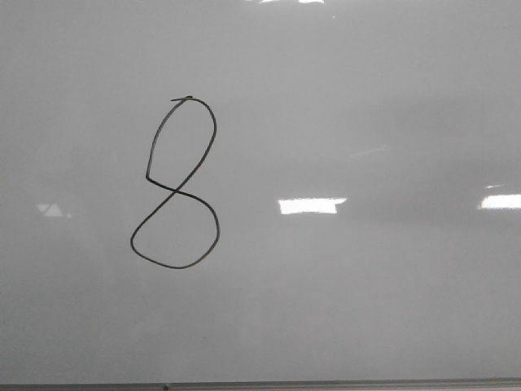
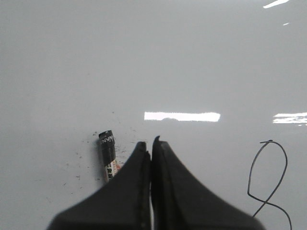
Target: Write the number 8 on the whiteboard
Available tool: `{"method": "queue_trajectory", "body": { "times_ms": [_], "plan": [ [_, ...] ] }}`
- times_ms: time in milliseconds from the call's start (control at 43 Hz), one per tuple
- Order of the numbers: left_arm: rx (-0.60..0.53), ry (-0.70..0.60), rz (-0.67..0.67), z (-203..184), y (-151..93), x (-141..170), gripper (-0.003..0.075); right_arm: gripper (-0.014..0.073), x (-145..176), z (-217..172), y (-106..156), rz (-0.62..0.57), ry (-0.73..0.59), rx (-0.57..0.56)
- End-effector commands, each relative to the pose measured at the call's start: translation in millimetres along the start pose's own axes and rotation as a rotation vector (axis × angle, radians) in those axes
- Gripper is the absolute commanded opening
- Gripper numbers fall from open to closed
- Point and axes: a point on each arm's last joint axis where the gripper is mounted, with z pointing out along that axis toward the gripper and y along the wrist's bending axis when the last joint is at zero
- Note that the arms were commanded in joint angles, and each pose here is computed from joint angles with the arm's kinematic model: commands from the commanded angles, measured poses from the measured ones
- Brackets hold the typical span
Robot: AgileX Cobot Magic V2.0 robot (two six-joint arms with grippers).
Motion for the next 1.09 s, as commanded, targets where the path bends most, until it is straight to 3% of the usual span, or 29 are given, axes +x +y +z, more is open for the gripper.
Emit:
{"method": "queue_trajectory", "body": {
  "times_ms": [0, 627, 836, 1069],
  "plan": [
    [-0.011, -0.112, -0.005, -5.7, -0.1, -17.0, -0.0021, -0.0069, -14.1, -3.8, -1.8, 0.014, -0.092, 0.023],
    [-0.041, -0.135, 0.054, -3.7, 3.1, -13.0, -0.0021, -0.0069, -14.1, -3.8, -1.8, 0.014, -0.092, 0.023],
    [-0.086, -0.223, 0.062, -12.1, 9.3, 19.7, -0.0021, -0.0069, -14.1, -3.8, -1.8, 0.014, -0.092, 0.023],
    [-0.084, -0.186, 0.039, -15.9, 12.8, 71.1, -0.0021, -0.0069, -14.1, -3.8, -1.8, 0.014, -0.092, 0.023]
  ]
}}
